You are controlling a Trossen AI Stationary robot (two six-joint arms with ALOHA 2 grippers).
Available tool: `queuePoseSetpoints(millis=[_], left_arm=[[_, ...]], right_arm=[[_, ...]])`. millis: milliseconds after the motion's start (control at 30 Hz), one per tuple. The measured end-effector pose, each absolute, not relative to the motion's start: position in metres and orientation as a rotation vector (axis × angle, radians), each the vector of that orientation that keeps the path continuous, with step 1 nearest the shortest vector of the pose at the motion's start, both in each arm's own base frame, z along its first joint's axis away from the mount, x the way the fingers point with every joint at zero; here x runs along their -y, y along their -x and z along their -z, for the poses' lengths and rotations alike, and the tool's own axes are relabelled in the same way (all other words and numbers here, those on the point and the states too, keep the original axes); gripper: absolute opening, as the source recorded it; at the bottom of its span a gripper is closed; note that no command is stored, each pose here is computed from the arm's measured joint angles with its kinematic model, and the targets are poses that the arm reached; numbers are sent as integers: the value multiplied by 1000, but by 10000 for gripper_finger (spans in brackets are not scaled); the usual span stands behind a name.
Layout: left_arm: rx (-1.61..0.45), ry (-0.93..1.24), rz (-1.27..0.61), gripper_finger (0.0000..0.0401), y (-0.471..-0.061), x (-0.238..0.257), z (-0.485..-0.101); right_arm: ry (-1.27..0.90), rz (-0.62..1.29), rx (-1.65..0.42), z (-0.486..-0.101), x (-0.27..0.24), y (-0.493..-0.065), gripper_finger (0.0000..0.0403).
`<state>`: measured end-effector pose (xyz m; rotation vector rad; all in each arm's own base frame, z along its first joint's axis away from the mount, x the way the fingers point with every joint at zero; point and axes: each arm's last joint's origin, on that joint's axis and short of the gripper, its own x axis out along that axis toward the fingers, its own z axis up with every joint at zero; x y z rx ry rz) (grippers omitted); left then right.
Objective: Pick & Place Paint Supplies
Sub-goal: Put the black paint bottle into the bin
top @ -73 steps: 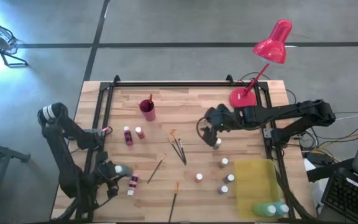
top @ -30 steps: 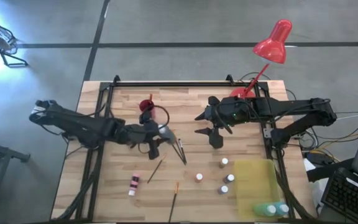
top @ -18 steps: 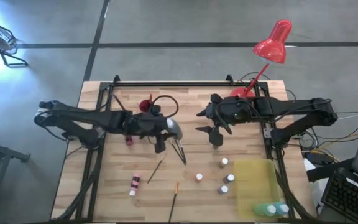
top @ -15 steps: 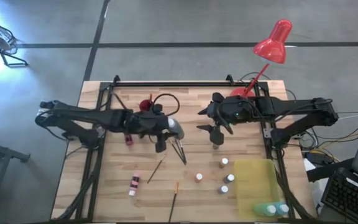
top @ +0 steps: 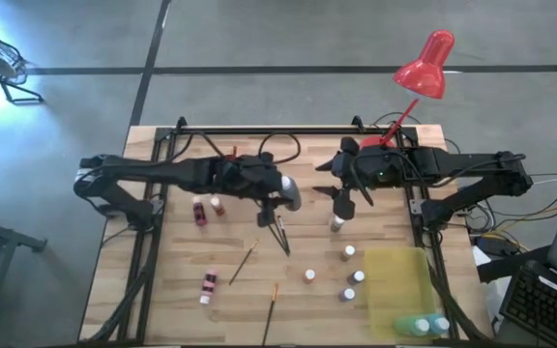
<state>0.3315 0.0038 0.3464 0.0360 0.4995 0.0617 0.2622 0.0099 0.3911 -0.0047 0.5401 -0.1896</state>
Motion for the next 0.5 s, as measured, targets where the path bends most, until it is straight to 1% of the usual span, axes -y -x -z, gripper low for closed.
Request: queuePoseSetpoints(millis=[233, 500], left_arm=[[-540, -68, -50, 156, -349, -8, -350], [-537, -65, 1, 156, -353, -7, -355]], right_arm=[[-2, 201, -564, -389, -9, -261, 257], [-15, 205, -543, -391, -9, -262, 268]])
